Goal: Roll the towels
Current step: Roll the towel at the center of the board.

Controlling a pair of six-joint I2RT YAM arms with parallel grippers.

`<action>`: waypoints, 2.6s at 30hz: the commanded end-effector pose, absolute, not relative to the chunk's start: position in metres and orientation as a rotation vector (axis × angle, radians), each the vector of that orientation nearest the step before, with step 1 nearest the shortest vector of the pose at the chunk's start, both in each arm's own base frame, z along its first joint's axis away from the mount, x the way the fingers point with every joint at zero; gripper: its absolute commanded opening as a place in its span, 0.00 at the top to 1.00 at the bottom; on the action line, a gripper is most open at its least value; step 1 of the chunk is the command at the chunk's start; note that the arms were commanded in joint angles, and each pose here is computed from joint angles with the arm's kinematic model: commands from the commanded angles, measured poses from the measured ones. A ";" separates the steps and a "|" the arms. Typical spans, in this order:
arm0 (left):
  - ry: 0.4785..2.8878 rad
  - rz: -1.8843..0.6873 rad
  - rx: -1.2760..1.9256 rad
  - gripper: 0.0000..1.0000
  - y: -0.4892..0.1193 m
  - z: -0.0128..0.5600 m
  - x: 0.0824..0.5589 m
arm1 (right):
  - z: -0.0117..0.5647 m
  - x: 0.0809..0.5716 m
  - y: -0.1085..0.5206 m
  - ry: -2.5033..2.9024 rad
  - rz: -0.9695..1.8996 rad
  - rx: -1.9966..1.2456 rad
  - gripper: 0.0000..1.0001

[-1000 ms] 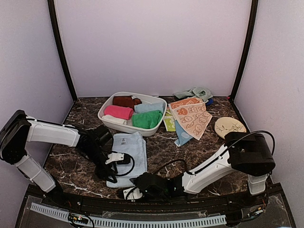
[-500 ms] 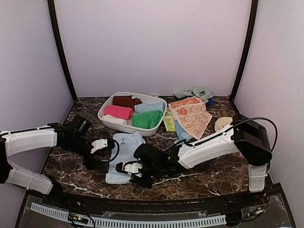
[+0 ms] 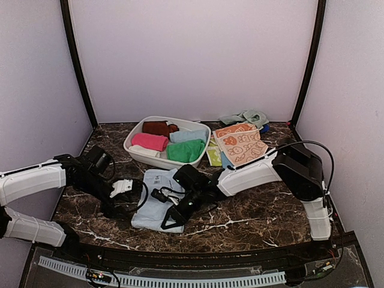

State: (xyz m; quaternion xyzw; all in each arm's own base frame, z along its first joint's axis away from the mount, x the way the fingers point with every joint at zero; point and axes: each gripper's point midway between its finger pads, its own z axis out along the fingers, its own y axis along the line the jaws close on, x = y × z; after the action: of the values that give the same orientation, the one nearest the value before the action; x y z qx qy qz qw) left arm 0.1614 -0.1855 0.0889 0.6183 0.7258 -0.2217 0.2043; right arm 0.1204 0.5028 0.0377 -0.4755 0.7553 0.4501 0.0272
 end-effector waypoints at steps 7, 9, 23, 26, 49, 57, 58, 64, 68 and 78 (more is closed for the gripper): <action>1.978 -0.648 1.959 0.36 -0.220 0.060 0.137 | 0.042 0.125 0.504 2.505 1.630 -1.281 1.00; 1.970 -0.603 1.948 0.39 -0.224 0.060 0.149 | 0.043 0.126 0.505 2.507 1.632 -1.278 1.00; 1.994 -0.669 1.895 0.66 -0.235 0.057 0.151 | 0.051 0.139 0.511 2.475 1.653 -1.220 0.99; 2.012 -0.671 1.884 0.66 -0.234 0.055 0.150 | 0.051 0.142 0.511 2.477 1.648 -1.204 0.98; 2.236 -0.881 1.922 1.00 -0.216 0.052 0.129 | 0.103 0.221 0.415 2.269 0.816 -0.883 0.02; 2.310 -0.938 1.967 1.00 -0.208 0.044 0.116 | 0.199 0.275 0.297 1.960 0.533 -0.337 0.00; 2.338 -0.940 1.969 1.00 -0.208 0.037 0.117 | 0.199 0.263 0.304 1.921 0.634 -0.431 0.00; 2.435 -0.889 1.940 1.00 -0.211 0.021 0.137 | 0.186 0.186 0.359 1.614 0.574 -1.051 0.00; 2.498 -0.921 1.901 1.00 -0.212 0.018 0.145 | 0.170 0.140 0.399 1.434 0.451 -1.353 0.02; 2.579 -1.020 1.834 1.00 -0.210 0.014 0.152 | 0.101 0.063 0.497 0.992 0.191 -1.845 0.39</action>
State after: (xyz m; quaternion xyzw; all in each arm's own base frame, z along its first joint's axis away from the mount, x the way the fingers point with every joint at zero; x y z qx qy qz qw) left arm 0.1365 -0.2128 0.0247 0.5434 0.7664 -0.3269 -0.1022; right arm 0.0716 0.4725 0.1128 -0.7138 0.4916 0.1330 0.4808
